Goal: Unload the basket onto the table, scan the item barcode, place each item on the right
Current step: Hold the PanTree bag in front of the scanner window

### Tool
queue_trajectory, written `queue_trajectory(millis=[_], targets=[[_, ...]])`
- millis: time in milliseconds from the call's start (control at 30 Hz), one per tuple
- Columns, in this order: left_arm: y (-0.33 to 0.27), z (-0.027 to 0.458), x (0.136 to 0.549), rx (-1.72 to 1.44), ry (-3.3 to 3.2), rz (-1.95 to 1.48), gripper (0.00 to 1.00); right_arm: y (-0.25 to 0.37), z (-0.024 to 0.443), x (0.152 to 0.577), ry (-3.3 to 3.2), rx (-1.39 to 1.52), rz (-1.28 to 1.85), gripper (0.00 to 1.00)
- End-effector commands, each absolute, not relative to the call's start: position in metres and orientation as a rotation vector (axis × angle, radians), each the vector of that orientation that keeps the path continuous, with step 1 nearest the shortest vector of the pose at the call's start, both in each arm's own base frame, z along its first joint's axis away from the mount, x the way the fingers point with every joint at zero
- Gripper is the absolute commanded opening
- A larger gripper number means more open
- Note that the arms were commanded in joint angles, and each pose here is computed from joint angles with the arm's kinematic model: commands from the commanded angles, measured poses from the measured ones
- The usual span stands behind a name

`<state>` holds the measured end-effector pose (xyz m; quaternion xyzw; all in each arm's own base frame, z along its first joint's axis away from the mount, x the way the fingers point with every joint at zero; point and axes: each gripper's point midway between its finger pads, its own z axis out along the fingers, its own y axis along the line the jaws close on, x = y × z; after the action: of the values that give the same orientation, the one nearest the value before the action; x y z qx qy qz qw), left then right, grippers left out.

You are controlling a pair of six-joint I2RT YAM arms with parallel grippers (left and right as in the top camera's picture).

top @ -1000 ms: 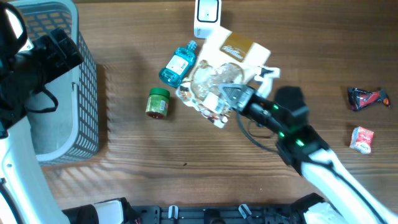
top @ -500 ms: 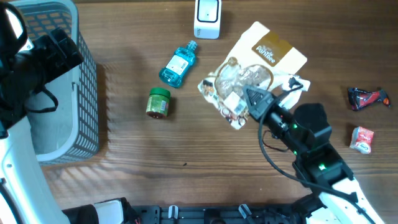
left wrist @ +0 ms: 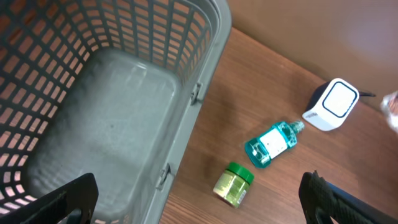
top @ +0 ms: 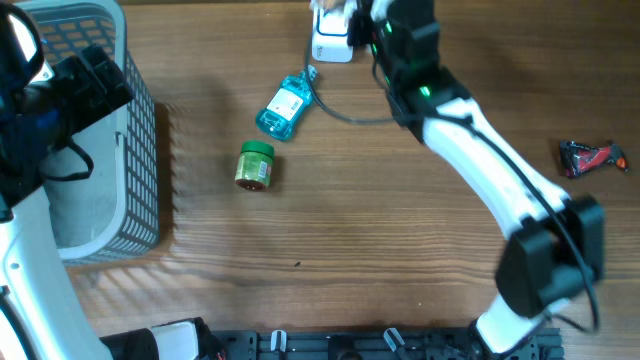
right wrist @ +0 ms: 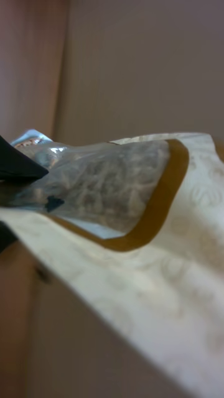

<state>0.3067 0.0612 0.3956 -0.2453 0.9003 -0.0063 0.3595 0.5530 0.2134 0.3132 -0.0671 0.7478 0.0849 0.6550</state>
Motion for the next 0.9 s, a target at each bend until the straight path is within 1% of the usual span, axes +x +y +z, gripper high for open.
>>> queue_trajectory(millis=[0,67,200,267,400,467,533,600,667,767,867], targets=[[0.063,0.398,0.307,-0.639,2.311,-0.021,1.00,0.199,0.334,0.593,1.517,-0.310,-0.253,0.05],[0.063,0.398,0.307,-0.639,2.311,-0.020,1.00,0.202,0.334,0.601,1.436,-0.379,-0.361,0.05],[0.063,0.398,0.307,-0.639,2.311,-0.020,1.00,0.241,0.302,0.611,1.273,-0.733,-0.500,0.05],[0.063,0.398,0.307,-0.639,2.311,-0.020,1.00,0.263,0.283,0.613,1.182,-0.857,-0.497,0.05],[0.063,0.398,0.307,-0.639,2.311,-0.020,1.00,0.288,0.261,0.611,1.073,-0.923,-0.400,0.05],[0.063,0.398,0.307,-0.639,2.311,-0.020,1.00,0.299,0.234,0.611,0.999,-1.061,-0.448,0.05],[0.063,0.398,0.307,-0.639,2.311,-0.020,1.00,0.304,0.196,0.615,0.895,-1.239,-0.614,0.05],[0.063,0.398,0.307,-0.639,2.311,-0.020,1.00,0.305,0.169,0.617,0.800,-1.366,-0.716,0.05],[0.063,0.398,0.307,-0.639,2.311,-0.020,1.00,0.301,0.153,0.619,0.744,-1.425,-0.715,0.05],[0.063,0.398,0.307,-0.639,2.311,-0.020,1.00,0.293,0.136,0.626,0.645,-1.510,-0.842,0.05],[0.063,0.398,0.307,-0.639,2.311,-0.020,1.00,0.294,0.143,0.630,0.631,-1.493,-0.835,0.05]])
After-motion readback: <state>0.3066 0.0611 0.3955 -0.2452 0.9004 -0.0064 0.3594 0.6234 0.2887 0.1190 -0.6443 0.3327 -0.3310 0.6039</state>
